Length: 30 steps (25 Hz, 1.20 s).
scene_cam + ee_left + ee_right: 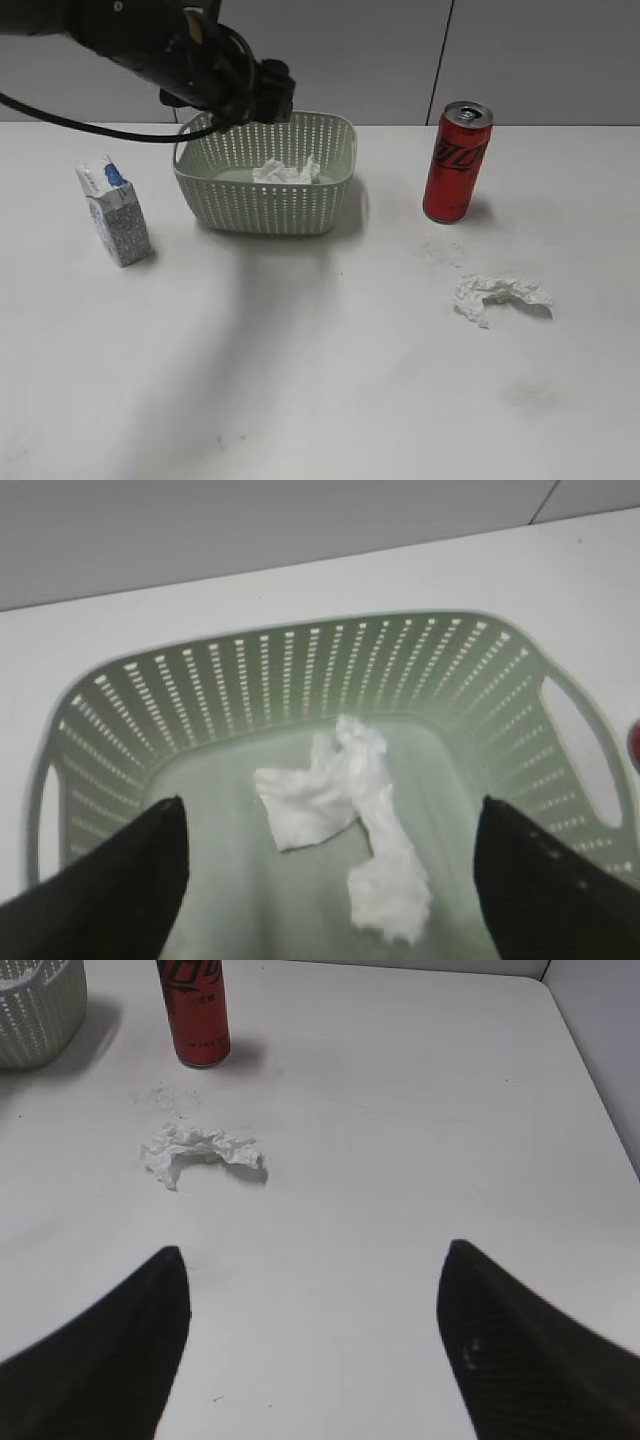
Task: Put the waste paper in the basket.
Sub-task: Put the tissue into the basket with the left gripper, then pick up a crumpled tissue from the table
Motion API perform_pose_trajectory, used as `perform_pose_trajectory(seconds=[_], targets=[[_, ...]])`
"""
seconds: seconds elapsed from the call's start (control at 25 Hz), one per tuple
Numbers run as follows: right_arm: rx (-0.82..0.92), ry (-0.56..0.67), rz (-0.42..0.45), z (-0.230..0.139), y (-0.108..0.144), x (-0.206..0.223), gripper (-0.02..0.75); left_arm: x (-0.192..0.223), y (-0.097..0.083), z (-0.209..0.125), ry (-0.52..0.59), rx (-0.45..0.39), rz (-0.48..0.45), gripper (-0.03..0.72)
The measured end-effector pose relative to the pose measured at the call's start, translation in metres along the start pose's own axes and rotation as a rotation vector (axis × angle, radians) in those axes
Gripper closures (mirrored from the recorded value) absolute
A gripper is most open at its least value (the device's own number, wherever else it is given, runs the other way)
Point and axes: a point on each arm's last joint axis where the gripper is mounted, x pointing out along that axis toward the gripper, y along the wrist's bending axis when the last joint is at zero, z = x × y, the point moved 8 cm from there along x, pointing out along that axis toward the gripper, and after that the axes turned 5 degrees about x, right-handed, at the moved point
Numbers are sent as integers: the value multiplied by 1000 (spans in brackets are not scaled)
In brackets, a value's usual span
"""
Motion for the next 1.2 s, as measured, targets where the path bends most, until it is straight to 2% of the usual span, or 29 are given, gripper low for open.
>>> perform_pose_trajectory(seconds=[0.12,0.36,0.52,0.68,0.8,0.92,1.08,1.2], targets=[[0,0,0,0,0,0,154,-13,-42,4,28,158,-65,36],[1,0,1,0,0,0,154,-22,-147,-1,56,539,-262,96],[1,0,1,0,0,0,154,-9,-197,-19,141,644,-448,104],[1,0,1,0,0,0,154,17,-224,-32,209,686,-586,106],[1,0,1,0,0,0,154,34,-237,-30,193,730,-624,106],[1,0,1,0,0,0,154,49,-251,-26,158,727,-653,106],[1,0,1,0,0,0,154,71,-260,-28,116,736,-659,106],[1,0,1,0,0,0,154,83,-268,-36,93,733,-697,108]])
